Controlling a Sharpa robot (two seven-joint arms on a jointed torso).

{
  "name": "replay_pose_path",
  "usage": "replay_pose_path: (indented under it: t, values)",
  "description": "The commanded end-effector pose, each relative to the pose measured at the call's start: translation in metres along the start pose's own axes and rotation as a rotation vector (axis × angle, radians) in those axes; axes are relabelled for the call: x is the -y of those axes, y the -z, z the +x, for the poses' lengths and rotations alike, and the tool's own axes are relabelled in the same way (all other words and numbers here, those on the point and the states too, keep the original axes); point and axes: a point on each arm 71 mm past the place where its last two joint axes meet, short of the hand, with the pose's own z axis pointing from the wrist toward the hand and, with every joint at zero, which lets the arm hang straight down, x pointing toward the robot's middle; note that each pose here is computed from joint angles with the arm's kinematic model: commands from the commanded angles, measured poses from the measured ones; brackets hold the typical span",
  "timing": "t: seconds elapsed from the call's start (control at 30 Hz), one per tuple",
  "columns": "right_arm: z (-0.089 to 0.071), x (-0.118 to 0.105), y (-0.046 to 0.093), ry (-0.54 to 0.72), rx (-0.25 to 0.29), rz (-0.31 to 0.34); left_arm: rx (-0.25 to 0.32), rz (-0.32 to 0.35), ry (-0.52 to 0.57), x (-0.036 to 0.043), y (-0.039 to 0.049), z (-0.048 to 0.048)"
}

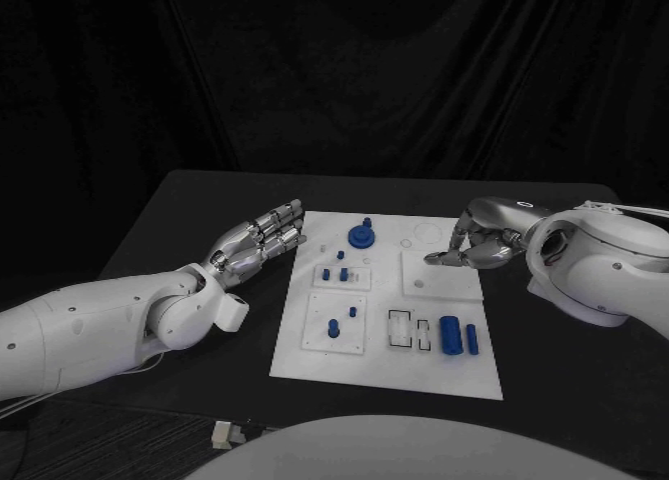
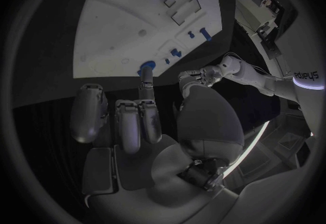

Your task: Assemble the parts on the task board

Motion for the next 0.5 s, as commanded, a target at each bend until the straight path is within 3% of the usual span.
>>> replay_pose_path:
  t: [0.03,0.5]
  values:
    - [0.012,0.009,-0.002,0.099,-0.160,0.135,-0.003,0.013,0.010,0.0007,-0.0003,0.0012]
    - [0.023,0.005,-0.016,0.183,-0.271,0.171,-0.006,0.011,0.012,0.0005,-0.0001,0.0010]
